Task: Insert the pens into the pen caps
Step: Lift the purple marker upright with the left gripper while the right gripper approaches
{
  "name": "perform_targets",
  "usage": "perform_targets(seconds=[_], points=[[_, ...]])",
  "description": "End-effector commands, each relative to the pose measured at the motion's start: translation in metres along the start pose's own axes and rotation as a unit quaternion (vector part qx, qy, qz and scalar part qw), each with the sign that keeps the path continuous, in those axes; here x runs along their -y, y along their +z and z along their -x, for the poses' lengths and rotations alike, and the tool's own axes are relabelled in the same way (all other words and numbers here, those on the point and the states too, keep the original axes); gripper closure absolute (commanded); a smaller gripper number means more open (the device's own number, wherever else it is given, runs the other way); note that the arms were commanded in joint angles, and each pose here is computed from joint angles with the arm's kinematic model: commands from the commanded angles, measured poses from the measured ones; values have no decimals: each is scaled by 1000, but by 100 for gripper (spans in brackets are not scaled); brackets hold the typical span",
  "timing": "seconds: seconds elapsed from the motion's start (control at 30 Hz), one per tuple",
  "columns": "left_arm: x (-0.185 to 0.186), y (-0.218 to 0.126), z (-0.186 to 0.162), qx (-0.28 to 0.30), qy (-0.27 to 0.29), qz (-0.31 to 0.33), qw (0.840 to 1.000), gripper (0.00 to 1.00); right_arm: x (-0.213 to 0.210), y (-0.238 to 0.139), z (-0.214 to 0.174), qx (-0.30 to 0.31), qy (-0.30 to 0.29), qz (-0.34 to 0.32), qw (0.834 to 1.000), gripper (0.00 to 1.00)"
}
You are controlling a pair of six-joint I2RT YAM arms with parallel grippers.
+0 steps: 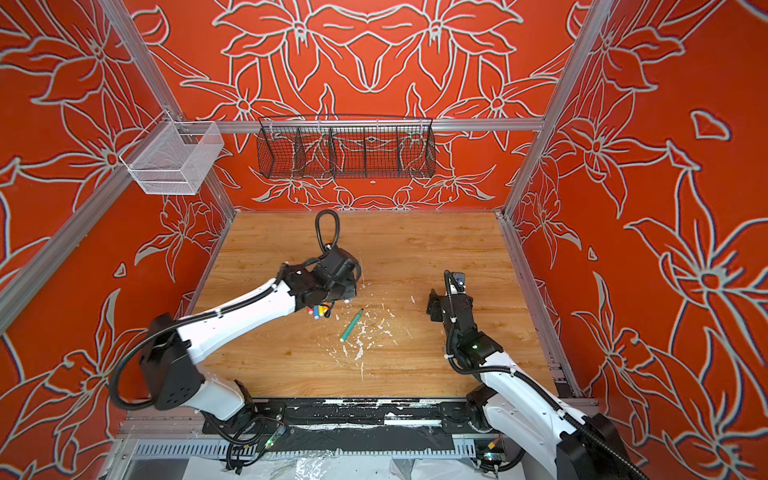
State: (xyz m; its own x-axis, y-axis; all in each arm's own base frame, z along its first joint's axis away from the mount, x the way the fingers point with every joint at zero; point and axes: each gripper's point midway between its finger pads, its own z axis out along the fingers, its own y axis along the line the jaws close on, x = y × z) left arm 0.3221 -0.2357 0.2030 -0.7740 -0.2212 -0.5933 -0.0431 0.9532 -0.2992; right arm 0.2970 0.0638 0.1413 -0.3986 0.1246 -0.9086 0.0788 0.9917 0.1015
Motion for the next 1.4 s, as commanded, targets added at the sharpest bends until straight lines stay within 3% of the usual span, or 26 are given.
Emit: perform_targets(seconds=[0.0,0.07,0.23,0.3,0.4,0.53,0.67,0.83,1.1,1.37], points=[[0,-16,-2,8,55,-31,998,100,1,1,2,4,2,-3,1000,23],[10,-21,-3,32,80,-83,993,100,2,2,2,3,2,-6,1000,24],[6,-9,-22,91,124,-139,978,100,0,3,3,0,1,-5,1000,24],[9,-11,-23,93,127,-152,976,100,-8,1,7,-14,7,13,1000,24],[25,-17,-29,86,139,-202,966,100,-43,-10,14,-50,49,100,993,30],[36,-26,-36,90,155,-243,953,100,-88,-42,39,-41,106,217,970,30],[43,-36,-39,94,161,-273,944,100,-120,-70,61,-26,175,316,932,28],[52,-45,-43,93,176,-302,932,100,-155,-88,71,-43,212,389,895,32],[58,-52,-47,96,191,-318,924,100,-191,-90,71,-56,200,401,892,35],[63,-53,-51,89,198,-329,919,100,-222,-87,73,-68,205,433,875,40]])
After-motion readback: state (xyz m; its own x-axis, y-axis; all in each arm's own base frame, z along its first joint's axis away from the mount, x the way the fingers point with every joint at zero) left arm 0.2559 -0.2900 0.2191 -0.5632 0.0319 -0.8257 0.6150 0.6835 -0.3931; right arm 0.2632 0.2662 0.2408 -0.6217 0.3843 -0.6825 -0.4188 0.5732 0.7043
